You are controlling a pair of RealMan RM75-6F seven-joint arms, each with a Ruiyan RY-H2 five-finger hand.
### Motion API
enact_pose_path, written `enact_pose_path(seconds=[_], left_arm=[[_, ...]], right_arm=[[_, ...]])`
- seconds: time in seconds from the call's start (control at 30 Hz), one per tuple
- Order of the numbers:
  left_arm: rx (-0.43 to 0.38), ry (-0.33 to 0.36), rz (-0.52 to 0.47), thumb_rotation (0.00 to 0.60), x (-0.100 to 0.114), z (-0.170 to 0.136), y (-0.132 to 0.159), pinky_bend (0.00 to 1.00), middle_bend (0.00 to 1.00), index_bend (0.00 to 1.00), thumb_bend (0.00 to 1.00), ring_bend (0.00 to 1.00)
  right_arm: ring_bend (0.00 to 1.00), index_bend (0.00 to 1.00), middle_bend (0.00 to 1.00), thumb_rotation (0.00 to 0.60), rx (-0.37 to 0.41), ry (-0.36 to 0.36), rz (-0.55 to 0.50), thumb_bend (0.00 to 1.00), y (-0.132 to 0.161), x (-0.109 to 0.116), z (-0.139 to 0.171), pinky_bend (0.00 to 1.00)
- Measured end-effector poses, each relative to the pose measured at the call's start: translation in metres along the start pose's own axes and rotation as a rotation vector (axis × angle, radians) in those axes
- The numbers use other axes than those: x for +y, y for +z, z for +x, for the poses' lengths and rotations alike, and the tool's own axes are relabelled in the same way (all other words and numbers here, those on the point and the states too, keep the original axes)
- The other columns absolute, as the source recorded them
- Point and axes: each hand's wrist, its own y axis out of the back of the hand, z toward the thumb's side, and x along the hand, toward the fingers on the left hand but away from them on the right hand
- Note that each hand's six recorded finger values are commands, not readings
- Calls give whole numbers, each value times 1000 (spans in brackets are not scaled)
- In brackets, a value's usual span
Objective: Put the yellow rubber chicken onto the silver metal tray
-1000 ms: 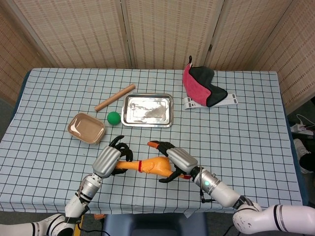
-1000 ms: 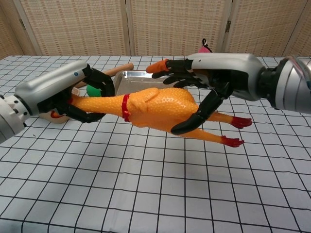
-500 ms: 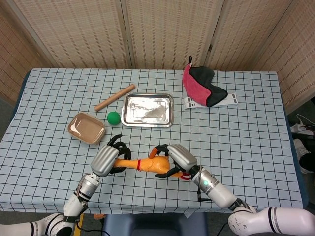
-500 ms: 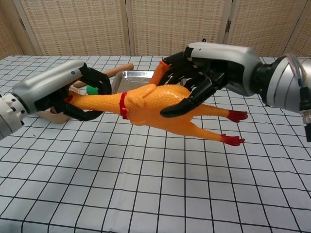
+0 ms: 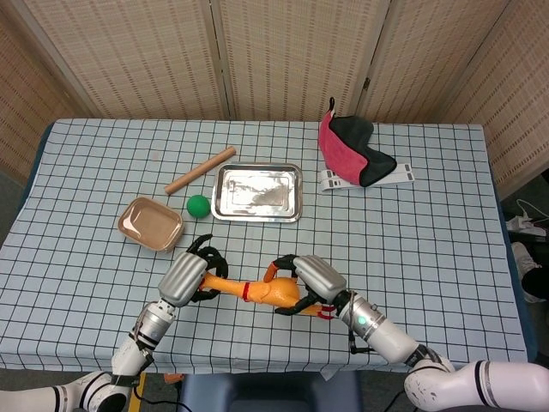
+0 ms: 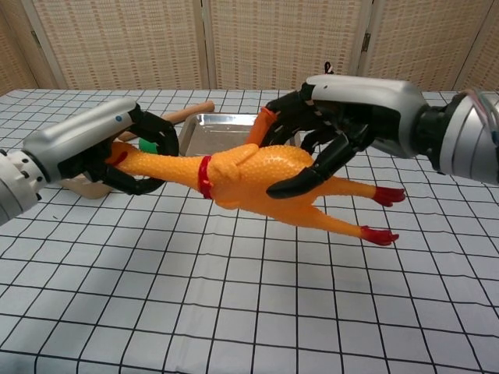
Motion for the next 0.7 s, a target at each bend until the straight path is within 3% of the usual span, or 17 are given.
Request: enact_pose_path(seconds=[0.03,0.13,0.43,0.7], left_arm=[[4,1,1,600,0,0,-2,97,583,837,723,333],[25,1,0,600,1,1,-9,97,583,837,723,333],[60,-1,-8,600,4,10,-25,98,588,836,722,339],[109,-18,-51,600,6,32,-37,98,590,836,723,340]], right_arm=[[0,0,0,600,-7,19,10,152,-2,0,1,108],[0,0,0,600,-16,45,35,94,-5,7,7,0],[0,0,0,600,33,26,-18,43,2,29,23,0],[0,0,0,600,38,-69,-15,43,-8,71,55,0]])
